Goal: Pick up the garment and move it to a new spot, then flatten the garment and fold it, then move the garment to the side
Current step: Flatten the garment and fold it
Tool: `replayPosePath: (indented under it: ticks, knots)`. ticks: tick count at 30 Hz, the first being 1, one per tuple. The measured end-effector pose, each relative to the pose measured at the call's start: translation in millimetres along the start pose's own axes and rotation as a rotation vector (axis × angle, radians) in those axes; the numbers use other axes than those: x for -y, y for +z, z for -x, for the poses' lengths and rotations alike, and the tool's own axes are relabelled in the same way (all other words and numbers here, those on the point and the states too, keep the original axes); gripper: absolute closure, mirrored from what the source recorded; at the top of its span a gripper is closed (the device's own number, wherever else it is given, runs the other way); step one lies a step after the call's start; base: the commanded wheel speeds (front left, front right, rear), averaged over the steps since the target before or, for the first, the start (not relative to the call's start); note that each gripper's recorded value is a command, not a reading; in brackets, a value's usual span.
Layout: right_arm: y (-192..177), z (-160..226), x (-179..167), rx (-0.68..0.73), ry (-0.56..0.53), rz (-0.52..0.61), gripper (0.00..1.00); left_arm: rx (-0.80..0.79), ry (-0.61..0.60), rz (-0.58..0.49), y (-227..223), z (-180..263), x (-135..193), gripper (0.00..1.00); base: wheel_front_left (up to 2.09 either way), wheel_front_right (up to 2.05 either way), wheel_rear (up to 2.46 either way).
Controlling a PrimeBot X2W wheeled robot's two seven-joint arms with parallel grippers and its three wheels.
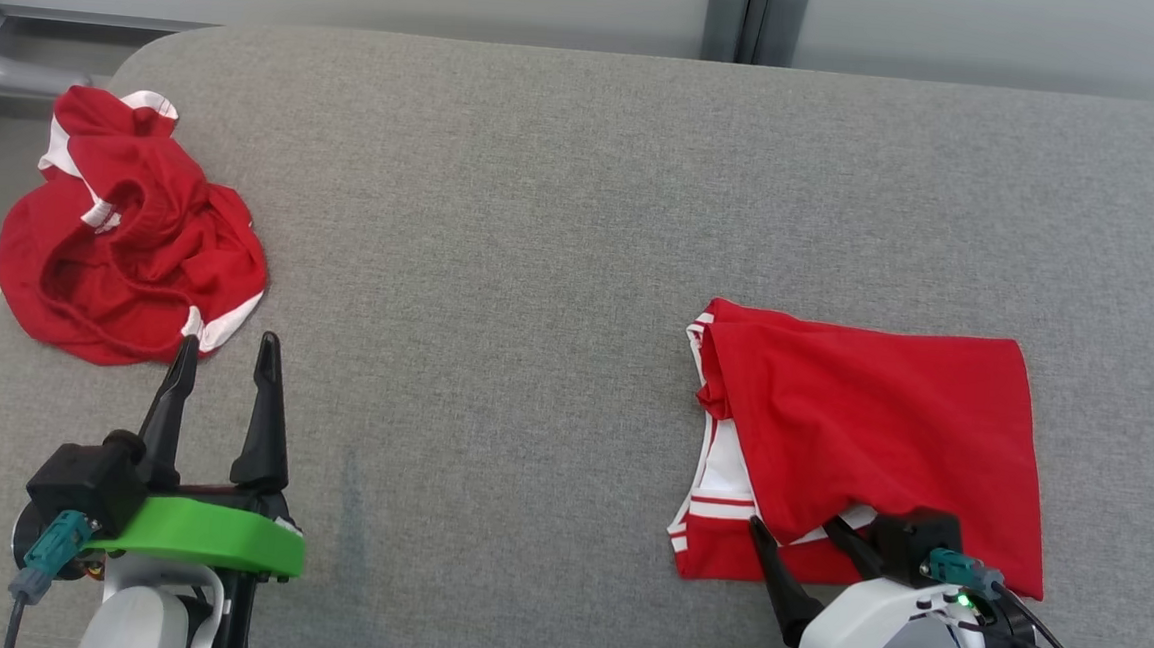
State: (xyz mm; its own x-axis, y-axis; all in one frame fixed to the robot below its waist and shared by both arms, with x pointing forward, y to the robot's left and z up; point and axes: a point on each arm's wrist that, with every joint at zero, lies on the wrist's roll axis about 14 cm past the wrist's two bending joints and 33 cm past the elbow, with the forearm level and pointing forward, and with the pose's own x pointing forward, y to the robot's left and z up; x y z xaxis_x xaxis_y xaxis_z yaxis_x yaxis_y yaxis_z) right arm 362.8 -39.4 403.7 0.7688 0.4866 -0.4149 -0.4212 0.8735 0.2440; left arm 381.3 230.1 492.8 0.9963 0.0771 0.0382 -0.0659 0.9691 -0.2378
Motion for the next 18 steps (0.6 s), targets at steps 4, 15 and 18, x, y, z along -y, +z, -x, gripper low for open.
replayPosePath:
  ticks: [4,15,18]
  knots:
    - [2,-3,-5,0.003,0.015,0.001,0.15,0.0,0.002,0.002,0,0,0,0.0,0.0,0.0,0.0]
    - [16,-1,-32,0.028,0.085,0.03,1.0,0.011,-0.004,0.008,3,4,2,0.0,0.0,0.0,0.0]
    - [10,-1,-40,-0.002,0.108,0.009,0.32,0.009,-0.004,0.008,3,6,3,0.0,0.0,0.0,0.0]
